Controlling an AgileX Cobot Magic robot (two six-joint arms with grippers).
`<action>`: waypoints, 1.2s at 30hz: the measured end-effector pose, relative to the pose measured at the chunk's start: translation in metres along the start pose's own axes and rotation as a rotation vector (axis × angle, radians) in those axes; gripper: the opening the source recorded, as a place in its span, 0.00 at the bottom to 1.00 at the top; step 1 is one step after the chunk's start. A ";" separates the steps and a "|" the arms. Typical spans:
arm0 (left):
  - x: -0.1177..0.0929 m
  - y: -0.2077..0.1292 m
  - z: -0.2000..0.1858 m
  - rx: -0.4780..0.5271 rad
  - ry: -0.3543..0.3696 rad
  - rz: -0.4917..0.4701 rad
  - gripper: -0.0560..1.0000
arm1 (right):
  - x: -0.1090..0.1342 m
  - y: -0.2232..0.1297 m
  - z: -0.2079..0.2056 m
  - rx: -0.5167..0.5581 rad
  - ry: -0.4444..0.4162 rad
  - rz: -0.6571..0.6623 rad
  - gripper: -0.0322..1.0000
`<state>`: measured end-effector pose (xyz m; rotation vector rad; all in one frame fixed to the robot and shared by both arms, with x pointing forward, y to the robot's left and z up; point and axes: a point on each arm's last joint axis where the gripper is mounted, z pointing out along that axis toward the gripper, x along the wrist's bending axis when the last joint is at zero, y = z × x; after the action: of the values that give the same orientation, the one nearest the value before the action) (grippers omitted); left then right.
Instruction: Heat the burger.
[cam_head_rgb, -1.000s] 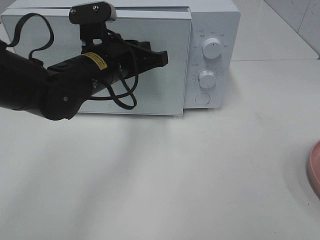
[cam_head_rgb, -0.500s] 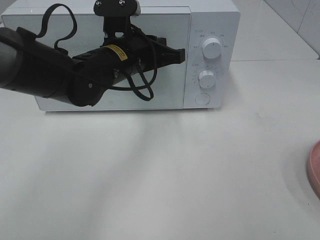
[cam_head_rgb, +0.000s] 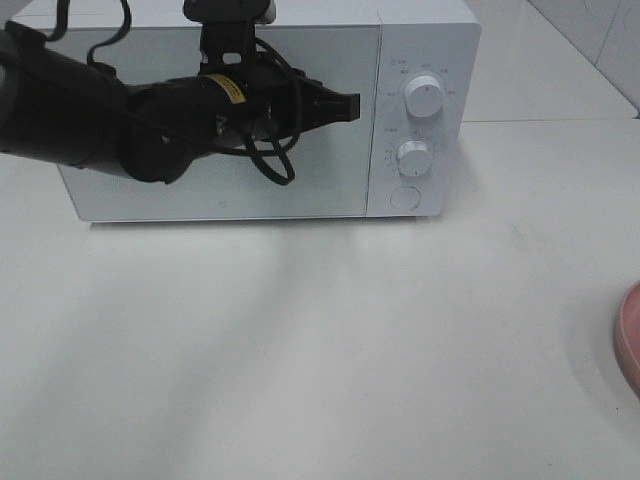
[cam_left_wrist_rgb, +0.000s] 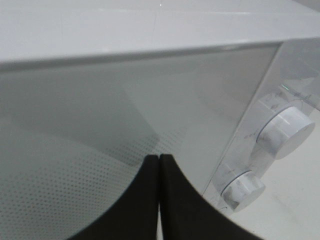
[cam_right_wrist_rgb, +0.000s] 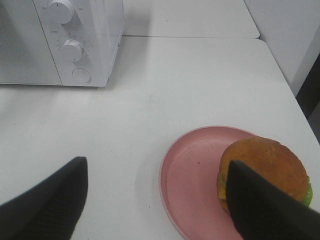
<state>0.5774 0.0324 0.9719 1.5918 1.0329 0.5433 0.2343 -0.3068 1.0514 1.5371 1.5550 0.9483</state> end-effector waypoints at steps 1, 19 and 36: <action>-0.003 0.005 -0.005 0.031 -0.005 -0.009 0.05 | 0.000 0.000 0.000 0.000 0.000 0.000 0.73; -0.019 0.007 -0.068 0.635 -0.051 0.052 0.97 | 0.000 0.000 0.000 0.000 0.000 0.000 0.73; 0.046 0.027 -0.130 1.005 0.119 -0.012 0.98 | 0.000 0.000 0.000 0.000 0.000 0.000 0.73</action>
<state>0.5071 0.1413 1.0272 2.4291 1.5292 0.0754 0.2343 -0.3068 1.0514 1.5371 1.5550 0.9483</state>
